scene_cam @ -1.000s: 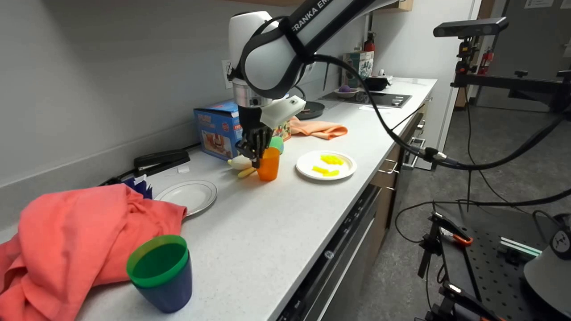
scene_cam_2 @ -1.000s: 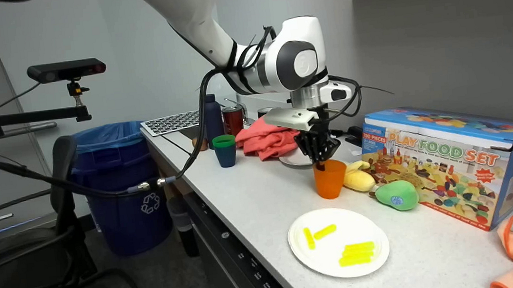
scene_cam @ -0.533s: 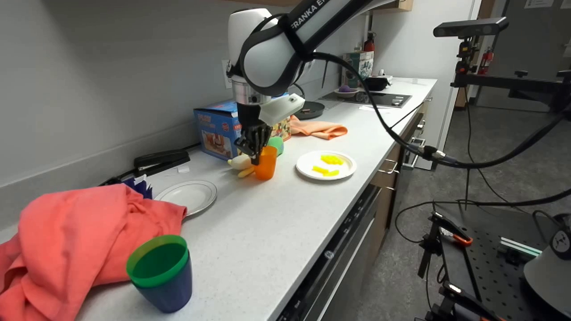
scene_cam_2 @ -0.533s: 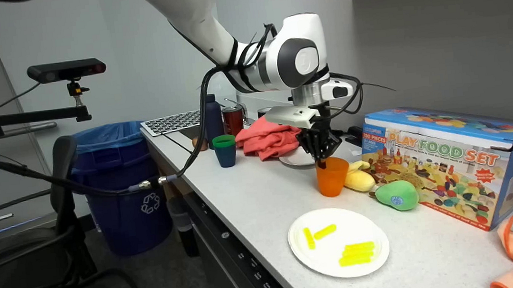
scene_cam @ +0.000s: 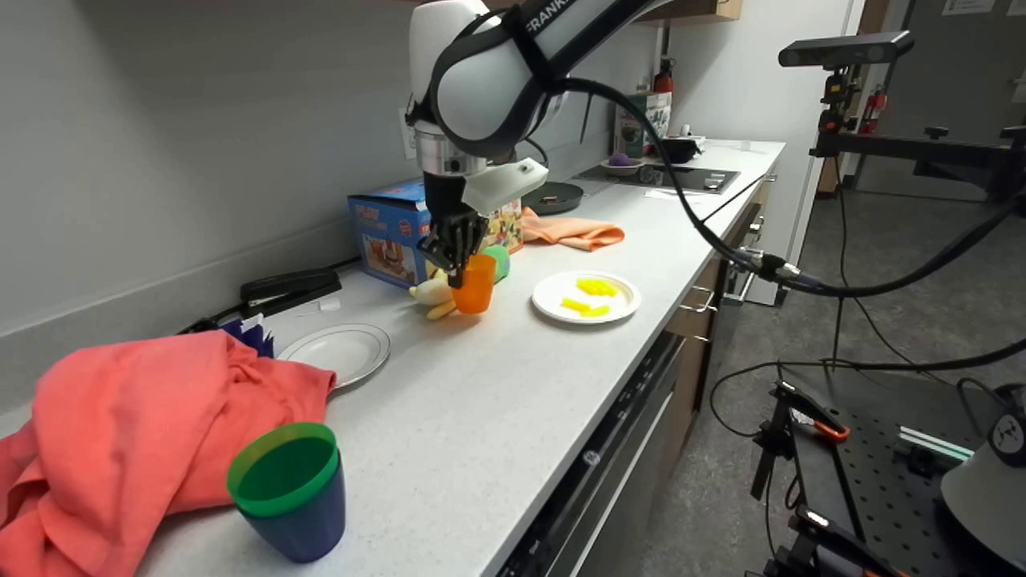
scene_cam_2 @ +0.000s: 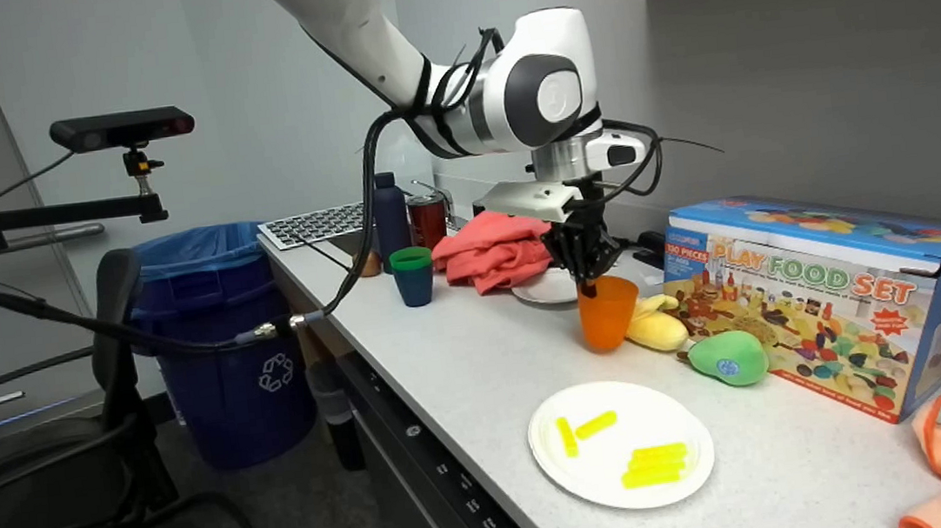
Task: Transfer the chips onto the plate from the orange cup.
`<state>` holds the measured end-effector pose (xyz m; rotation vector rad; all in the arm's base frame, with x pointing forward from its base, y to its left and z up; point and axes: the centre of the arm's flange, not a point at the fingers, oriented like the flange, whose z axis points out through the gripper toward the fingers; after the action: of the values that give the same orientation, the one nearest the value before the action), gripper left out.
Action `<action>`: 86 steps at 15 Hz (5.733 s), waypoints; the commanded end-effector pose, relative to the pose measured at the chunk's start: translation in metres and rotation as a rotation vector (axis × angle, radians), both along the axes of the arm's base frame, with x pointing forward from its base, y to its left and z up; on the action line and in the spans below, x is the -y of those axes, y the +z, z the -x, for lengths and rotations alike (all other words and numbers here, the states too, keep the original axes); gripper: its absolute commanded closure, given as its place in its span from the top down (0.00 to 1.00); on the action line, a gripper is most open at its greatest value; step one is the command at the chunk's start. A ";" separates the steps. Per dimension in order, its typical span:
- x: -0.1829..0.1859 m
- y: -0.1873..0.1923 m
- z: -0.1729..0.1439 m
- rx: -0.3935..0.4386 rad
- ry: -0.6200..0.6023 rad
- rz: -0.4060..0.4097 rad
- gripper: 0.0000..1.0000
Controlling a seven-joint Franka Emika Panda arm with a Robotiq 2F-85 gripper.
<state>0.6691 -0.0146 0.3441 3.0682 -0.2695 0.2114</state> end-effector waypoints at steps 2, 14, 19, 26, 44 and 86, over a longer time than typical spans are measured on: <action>-0.026 0.053 0.024 -0.010 -0.028 -0.027 0.01; -0.054 0.110 0.116 -0.004 0.029 -0.053 0.01; -0.054 0.105 0.141 0.021 0.016 -0.051 0.01; -0.058 0.101 0.157 -0.002 -0.019 -0.051 0.01; -0.059 0.097 0.153 -0.016 -0.052 -0.042 0.05; 0.123 0.091 0.141 -0.158 -0.224 -0.705 0.01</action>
<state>0.5171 -0.1108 0.4385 3.5419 -0.8229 -0.0993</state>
